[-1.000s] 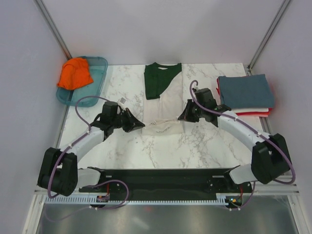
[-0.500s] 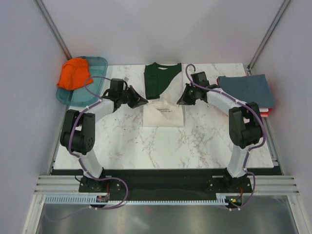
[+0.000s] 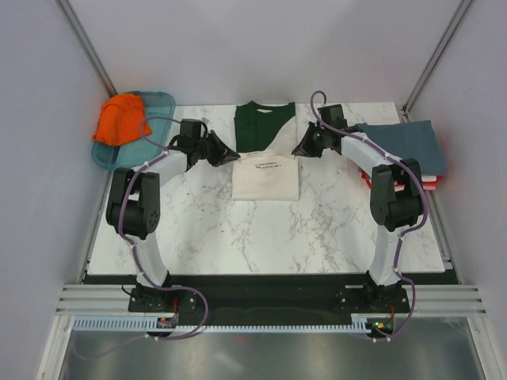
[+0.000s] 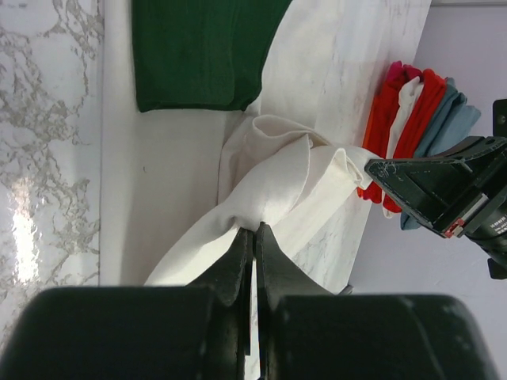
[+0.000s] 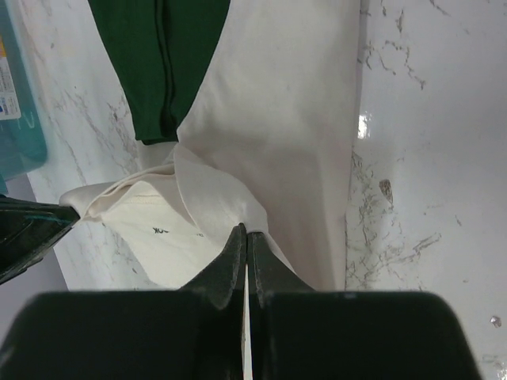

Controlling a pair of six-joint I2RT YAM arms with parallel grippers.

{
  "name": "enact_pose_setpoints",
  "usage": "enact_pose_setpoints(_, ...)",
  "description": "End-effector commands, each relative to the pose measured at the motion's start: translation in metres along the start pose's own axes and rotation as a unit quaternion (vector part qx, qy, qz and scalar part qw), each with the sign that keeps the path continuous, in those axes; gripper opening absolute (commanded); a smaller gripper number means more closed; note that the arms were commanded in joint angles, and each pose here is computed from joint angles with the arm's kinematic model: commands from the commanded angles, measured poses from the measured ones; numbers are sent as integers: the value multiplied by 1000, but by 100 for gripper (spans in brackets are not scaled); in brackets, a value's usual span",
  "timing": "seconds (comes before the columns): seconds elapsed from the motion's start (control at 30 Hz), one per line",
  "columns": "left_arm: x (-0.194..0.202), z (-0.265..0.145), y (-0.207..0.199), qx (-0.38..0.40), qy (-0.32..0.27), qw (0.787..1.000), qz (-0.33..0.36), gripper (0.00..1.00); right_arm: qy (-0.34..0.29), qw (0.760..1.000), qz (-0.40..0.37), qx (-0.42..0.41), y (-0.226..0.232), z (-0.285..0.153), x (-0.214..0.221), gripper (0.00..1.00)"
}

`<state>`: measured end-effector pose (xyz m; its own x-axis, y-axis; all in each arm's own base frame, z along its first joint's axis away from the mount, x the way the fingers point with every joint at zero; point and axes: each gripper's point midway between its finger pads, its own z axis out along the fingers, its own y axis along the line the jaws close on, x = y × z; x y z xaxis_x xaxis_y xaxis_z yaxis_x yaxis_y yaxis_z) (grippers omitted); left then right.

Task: Fold and stack the t-shirts
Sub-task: Fold the tshirt

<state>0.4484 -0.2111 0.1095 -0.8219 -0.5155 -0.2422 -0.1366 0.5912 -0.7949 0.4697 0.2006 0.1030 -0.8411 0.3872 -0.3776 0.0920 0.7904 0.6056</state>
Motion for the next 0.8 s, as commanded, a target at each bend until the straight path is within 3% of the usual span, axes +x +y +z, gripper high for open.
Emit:
enact_pose_setpoints(0.0, -21, 2, -12, 10, -17, 1000, -3, 2, -11, 1000, -1, -22, 12, 5, -18, 0)
enact_pose_setpoints(0.23, -43, 17, -6, 0, -31, 999, -8, 3, -16, 1000, 12, -18, 9, 26, -35, 0)
enact_pose_setpoints(0.3, -46, 25, 2, -7, -30, 999, -14, 7, -15, 1000, 17, -16, 5, 35, -38, 7)
enact_pose_setpoints(0.33, -53, 26, 0, -5, -35, 999, -9, 32, -18, 1000, 18, -16, 5, 36, -44, 16)
enact_pose_setpoints(0.37, -52, 27, 4, -14, -28, 999, -12, 52, -20, 1000, 21, -12, 2, 37, -46, 40)
enact_pose_setpoints(0.4, -51, 31, 10, -24, -21, 999, -16, 74, -19, 1000, 19, -10, 1, 40, -46, 49)
enact_pose_setpoints(0.43, -57, 29, 6, -26, -23, 999, 3, 79, -26, 1000, 17, 3, -5, 39, -48, 55)
enact_pose_setpoints(0.5, -55, 26, 6, -32, -23, 999, 12, 80, -39, 999, 11, 12, -5, 27, -51, 63)
enact_pose_setpoints(0.6, -47, 11, 6, -39, -30, 998, 38, 80, -59, 998, -10, 19, -6, 5, -47, 64)
enact_pose_setpoints(0.77, -8, -13, 17, -42, -21, 997, 56, 73, -59, 998, -23, 12, -23, -20, -5, 55)
